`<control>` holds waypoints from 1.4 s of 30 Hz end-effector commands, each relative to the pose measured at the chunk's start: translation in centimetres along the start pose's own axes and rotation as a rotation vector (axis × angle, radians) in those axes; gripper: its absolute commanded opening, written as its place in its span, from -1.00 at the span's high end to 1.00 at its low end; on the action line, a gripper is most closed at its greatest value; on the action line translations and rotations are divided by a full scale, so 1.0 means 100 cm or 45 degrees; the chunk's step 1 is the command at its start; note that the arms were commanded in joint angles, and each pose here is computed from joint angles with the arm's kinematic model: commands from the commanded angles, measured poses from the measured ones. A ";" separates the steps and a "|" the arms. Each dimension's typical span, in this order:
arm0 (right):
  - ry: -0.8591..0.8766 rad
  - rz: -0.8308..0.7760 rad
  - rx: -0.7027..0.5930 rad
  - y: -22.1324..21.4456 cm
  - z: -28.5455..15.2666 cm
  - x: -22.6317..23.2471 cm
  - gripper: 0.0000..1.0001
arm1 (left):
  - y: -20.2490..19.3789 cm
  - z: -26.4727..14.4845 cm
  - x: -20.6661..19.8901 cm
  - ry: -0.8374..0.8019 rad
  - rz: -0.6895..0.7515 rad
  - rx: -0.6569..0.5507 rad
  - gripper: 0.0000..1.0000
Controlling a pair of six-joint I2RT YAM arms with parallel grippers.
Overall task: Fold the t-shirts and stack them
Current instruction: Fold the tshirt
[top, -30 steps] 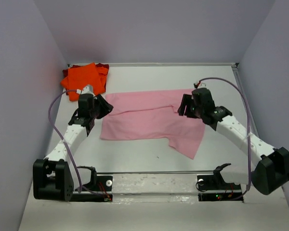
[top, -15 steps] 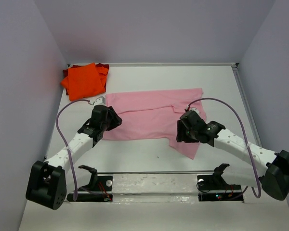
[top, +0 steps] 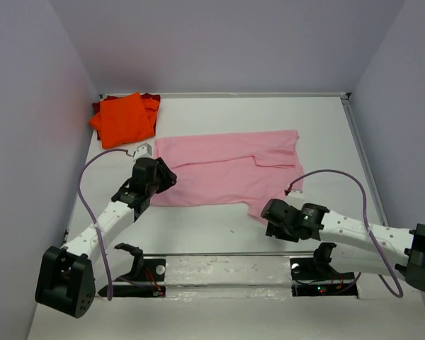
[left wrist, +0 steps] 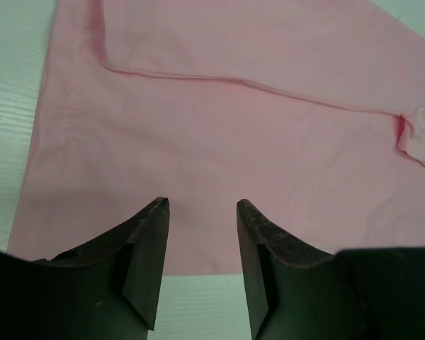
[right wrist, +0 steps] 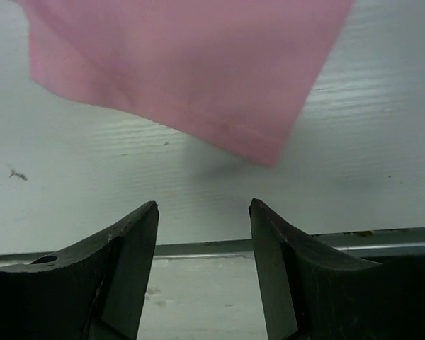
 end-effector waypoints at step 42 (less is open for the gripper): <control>-0.541 0.088 -0.085 0.019 0.004 -0.023 -0.08 | 0.001 -0.012 -0.017 -0.131 0.025 -0.050 -0.04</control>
Point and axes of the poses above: each gripper's point midway between its finger pads, its own z axis out along the fingers, its own x axis along the line the jaws close on, y = z × x, the point moved 3 cm from there along -z, back along the fingers, and after that the axes turned 13 degrees about -z, right-handed, at the moved point
